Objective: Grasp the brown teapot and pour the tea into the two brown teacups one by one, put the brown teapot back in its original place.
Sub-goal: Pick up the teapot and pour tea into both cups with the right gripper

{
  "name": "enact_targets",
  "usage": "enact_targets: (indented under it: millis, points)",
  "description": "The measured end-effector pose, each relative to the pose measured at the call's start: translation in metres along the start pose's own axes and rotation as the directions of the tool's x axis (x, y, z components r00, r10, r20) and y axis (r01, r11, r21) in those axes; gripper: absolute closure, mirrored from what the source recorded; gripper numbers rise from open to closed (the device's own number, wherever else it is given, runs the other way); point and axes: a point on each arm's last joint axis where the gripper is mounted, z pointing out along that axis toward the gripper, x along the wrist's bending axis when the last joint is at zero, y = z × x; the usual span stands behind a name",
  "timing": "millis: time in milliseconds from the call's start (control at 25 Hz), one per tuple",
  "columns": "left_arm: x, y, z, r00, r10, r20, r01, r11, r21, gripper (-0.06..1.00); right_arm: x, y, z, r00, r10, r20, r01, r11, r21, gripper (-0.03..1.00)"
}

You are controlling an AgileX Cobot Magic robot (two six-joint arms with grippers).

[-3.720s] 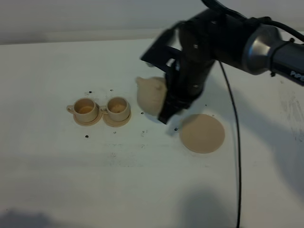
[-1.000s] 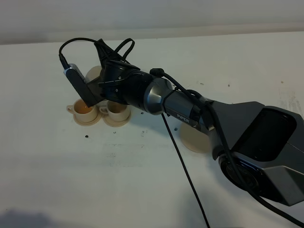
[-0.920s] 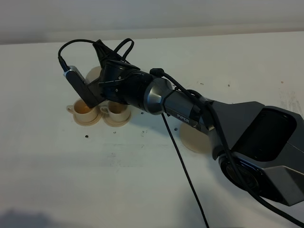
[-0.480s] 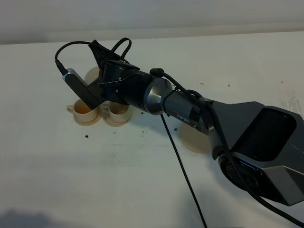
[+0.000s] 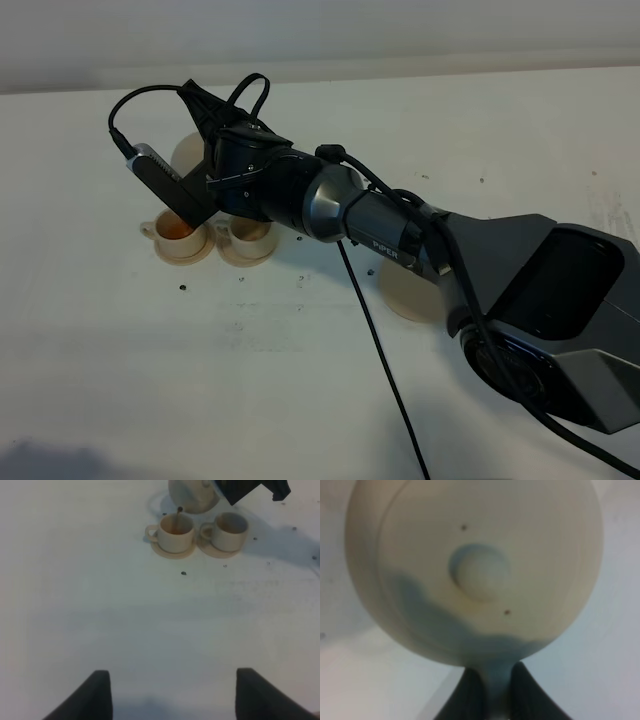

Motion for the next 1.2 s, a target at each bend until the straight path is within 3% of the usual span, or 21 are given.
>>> enact_targets:
  millis: [440, 1200]
  points:
    - [0.0, 0.0, 0.0, 1.0, 0.0, 0.0, 0.0, 1.0, 0.0, 0.43, -0.0039, -0.0017, 0.0, 0.998, -0.056, 0.042, 0.055, 0.998, 0.02, 0.88]
    - [0.0, 0.0, 0.0, 1.0, 0.0, 0.0, 0.0, 1.0, 0.0, 0.43, -0.0047, 0.0006, -0.0016, 0.99, -0.134, 0.044, 0.133, 0.991, 0.03, 0.88]
